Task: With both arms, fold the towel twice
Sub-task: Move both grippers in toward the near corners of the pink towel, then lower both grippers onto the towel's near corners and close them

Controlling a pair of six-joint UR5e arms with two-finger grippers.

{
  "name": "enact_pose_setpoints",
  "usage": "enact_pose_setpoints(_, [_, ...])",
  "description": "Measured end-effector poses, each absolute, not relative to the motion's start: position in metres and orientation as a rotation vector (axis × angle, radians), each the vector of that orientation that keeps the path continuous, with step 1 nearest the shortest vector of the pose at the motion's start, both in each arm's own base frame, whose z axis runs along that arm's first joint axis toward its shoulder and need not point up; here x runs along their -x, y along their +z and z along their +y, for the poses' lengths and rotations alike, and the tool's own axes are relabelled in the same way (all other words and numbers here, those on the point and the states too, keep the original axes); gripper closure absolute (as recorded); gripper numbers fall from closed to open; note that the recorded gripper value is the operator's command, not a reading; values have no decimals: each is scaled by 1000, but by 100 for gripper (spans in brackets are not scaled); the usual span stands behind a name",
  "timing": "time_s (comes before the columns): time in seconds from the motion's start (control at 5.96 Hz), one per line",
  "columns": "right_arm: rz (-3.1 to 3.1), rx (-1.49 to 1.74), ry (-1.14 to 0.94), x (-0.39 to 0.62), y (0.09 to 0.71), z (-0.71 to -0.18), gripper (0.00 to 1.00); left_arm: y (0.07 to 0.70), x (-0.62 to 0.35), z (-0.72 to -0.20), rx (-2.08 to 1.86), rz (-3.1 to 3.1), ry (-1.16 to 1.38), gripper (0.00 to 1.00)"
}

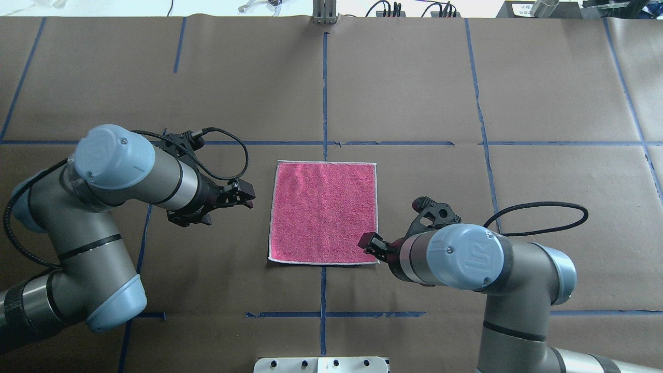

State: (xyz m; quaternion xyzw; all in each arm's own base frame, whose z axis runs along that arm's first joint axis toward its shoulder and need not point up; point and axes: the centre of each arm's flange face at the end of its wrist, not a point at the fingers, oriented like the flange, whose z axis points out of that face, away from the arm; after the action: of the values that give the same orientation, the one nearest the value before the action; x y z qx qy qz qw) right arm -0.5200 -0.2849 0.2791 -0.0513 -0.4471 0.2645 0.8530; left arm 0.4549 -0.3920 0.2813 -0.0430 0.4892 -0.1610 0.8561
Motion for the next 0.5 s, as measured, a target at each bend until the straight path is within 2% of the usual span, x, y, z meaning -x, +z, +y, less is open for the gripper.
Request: enact_pose_setpoints(0.5, [-895, 108, 629, 548, 287, -286, 17, 275, -466, -381, 94, 1032, -350, 0])
